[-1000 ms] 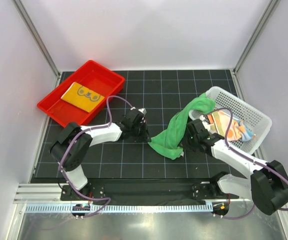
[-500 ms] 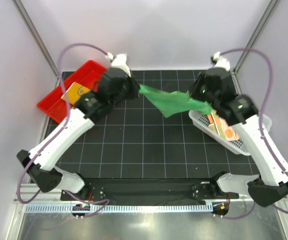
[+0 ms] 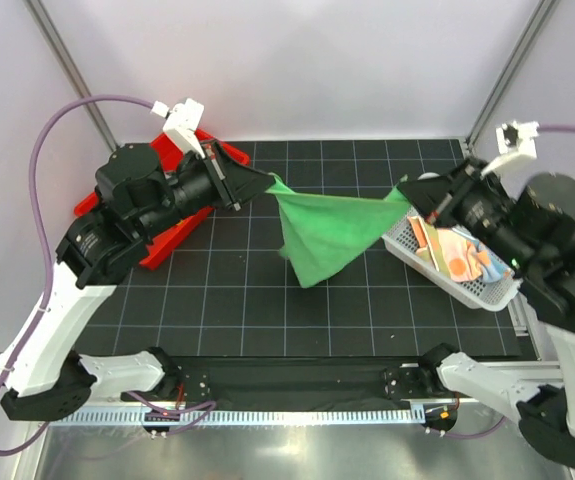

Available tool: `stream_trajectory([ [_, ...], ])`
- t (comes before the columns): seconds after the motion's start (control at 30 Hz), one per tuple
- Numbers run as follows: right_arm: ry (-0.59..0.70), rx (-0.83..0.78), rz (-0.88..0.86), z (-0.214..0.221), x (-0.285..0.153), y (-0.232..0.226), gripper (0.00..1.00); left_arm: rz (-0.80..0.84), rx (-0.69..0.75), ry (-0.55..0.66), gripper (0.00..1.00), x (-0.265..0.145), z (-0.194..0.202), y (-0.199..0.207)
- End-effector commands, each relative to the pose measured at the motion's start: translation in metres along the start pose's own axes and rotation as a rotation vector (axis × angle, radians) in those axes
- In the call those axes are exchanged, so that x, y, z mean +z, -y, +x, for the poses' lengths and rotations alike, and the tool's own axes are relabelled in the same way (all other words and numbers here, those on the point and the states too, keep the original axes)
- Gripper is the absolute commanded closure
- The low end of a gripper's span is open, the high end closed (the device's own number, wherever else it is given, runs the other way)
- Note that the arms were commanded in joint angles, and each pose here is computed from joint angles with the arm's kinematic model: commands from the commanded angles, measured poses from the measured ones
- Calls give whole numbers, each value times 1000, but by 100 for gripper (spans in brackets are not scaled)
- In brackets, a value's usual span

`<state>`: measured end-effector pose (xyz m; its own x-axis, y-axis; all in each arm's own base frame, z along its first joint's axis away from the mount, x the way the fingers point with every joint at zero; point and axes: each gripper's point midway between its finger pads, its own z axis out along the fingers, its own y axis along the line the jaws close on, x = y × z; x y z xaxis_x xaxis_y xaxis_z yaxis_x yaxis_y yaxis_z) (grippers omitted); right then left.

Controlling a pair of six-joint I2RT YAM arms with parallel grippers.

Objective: Fold and stack the towels
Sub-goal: Move the towel to the center of the board

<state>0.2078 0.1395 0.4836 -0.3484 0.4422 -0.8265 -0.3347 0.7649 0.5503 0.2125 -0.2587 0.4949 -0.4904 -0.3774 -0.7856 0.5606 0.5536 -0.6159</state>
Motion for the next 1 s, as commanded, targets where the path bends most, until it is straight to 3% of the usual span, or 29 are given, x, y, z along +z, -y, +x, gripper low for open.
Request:
stream_trajectory([
  [0.0,-46,164,-112,22,-7,-16,99,146,-89,-61,100,-19,10,35],
  [0.13,-42,214,-18,28,-24,3,99,97,-100,-65,100,-34,18,26],
  [0.23,-54,123,189,34,-22,43,99,-42,-70,-72,100,-33,31,-8],
  [0.3,-153,80,343,59,-12,75,99,-189,-42,-78,100,-24,42,-43],
  [0.37,-248,54,430,91,2,100,99,-354,-13,-165,100,-10,78,-89],
  [0.47,-295,99,474,124,25,118,92,-554,6,-279,100,1,132,-151],
  [0.6,-414,184,564,203,54,159,93,-716,-65,-383,100,5,184,-224],
  [0.77,-496,270,535,267,96,177,89,-755,-171,-464,100,13,228,-273],
  [0.97,-559,166,526,287,141,190,78,-747,-226,-600,100,23,249,-300],
])
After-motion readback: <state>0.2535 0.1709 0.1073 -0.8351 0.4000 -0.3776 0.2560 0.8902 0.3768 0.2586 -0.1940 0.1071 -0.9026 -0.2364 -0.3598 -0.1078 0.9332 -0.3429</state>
